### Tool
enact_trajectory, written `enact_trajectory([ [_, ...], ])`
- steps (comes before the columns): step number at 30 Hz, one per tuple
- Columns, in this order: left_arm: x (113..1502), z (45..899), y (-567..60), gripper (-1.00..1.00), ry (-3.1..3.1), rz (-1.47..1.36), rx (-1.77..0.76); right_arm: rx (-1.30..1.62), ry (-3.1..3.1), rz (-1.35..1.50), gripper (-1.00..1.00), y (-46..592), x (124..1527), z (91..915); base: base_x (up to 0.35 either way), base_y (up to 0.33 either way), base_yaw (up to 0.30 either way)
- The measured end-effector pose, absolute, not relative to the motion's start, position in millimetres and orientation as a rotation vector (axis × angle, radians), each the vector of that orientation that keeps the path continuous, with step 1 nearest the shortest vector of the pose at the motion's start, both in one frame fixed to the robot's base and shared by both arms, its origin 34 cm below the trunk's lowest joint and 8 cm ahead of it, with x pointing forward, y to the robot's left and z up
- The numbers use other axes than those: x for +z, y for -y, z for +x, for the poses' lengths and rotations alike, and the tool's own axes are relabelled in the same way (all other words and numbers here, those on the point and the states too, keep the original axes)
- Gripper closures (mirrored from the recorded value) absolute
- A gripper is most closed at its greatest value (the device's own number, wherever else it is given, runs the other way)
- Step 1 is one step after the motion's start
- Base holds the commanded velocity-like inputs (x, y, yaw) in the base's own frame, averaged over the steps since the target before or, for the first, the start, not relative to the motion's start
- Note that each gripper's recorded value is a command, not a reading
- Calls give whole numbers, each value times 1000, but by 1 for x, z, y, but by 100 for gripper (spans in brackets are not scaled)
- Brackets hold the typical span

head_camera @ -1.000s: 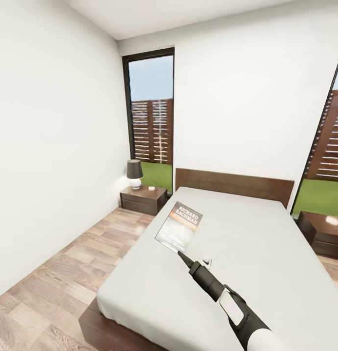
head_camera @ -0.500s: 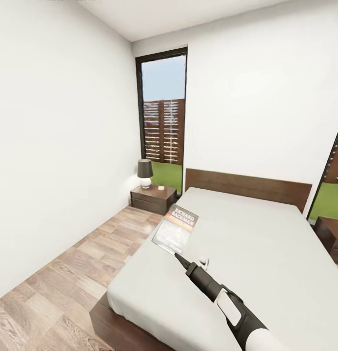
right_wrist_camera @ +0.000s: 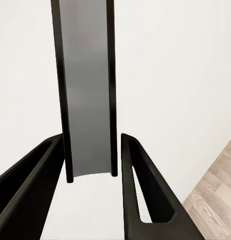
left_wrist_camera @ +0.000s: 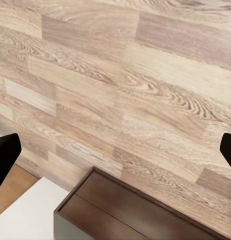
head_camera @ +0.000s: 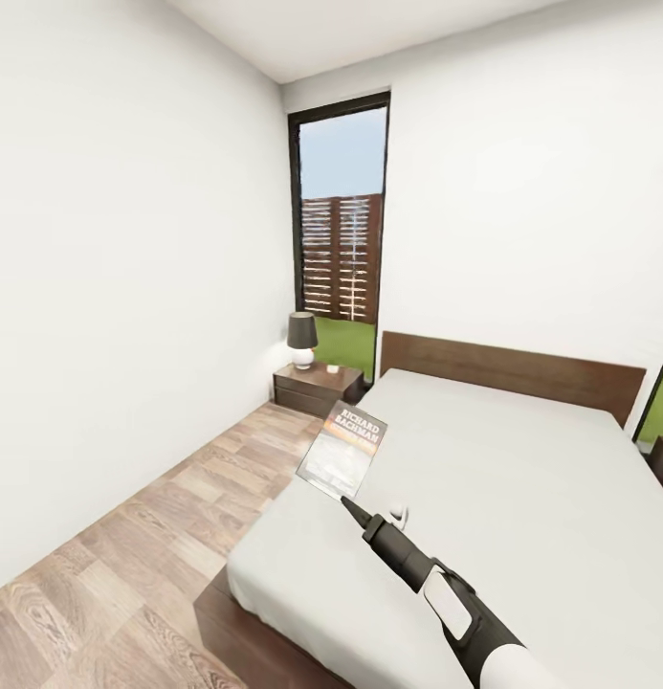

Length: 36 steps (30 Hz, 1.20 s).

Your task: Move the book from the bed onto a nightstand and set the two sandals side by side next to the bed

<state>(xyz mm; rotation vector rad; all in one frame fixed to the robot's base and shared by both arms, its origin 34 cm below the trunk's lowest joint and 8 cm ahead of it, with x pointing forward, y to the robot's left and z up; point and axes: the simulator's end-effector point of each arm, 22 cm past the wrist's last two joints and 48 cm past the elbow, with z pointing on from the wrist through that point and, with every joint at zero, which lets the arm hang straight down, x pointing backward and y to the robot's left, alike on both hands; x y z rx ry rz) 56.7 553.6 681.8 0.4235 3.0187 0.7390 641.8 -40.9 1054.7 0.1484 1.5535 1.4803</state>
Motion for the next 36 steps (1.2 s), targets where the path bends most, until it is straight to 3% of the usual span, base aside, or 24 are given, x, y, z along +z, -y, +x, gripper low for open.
enact_trajectory([
  [36, 682, 57, -554, -100, -3019, 420, 740, 1480, -1560, 145, 100, 39, 1053, 641, 0, 0, 11],
])
